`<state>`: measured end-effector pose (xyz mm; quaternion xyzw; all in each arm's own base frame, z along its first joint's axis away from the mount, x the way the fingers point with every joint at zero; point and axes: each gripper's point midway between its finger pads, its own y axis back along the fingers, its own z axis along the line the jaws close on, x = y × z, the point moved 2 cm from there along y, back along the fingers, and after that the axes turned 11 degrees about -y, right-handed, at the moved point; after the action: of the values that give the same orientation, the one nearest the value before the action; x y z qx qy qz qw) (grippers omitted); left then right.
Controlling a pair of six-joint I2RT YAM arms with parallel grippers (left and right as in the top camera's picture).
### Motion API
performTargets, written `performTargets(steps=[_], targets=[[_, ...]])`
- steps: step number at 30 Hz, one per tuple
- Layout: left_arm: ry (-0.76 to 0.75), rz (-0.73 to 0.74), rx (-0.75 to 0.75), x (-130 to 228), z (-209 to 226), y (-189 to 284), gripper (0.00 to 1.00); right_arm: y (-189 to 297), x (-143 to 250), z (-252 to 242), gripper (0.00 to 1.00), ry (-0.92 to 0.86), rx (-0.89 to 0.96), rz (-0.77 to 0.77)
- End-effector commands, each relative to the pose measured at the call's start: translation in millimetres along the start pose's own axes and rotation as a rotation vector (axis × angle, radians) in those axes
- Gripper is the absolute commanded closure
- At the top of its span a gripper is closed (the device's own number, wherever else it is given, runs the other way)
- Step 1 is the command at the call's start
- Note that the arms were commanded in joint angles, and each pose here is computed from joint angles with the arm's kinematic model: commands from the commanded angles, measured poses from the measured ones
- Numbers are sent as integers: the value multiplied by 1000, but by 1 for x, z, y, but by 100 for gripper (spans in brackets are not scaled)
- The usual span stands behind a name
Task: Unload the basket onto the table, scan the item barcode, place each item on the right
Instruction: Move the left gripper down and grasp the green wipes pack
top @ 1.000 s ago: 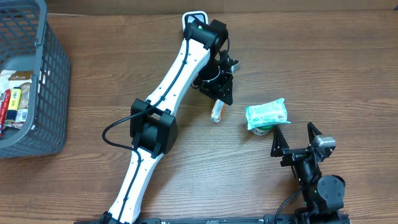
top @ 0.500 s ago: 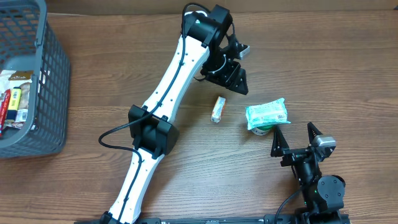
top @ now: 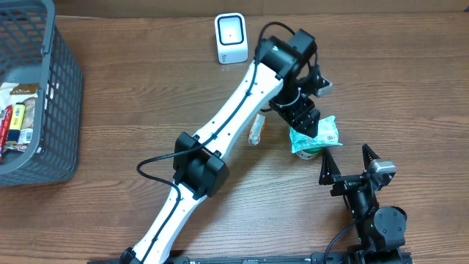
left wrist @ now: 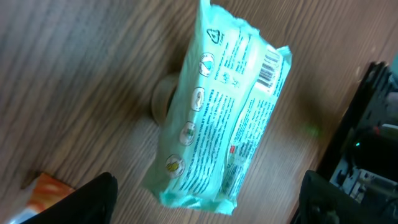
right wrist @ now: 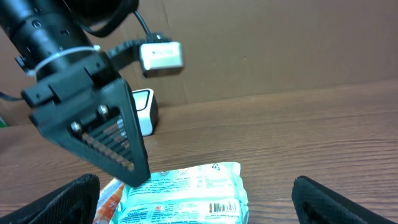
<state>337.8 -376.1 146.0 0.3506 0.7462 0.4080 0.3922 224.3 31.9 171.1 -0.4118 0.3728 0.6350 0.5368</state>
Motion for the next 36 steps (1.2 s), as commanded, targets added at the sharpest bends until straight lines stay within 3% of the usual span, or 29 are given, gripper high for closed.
performTargets(steps=[1,13,21,32,36], targets=[[-28,0,-39,1,4,5,25,0,1,-2,0,0,2,-8],[-34,4,-32,-1,6,-8,27,0,1,-2,0,0,2,-8],[-33,59,-4,4,0,-31,41,0,1,-2,0,0,2,-8],[-30,75,3,7,-1,-37,42,0,1,-2,0,0,2,-8],[-23,89,9,9,2,-43,47,0,1,-2,0,0,2,-8]])
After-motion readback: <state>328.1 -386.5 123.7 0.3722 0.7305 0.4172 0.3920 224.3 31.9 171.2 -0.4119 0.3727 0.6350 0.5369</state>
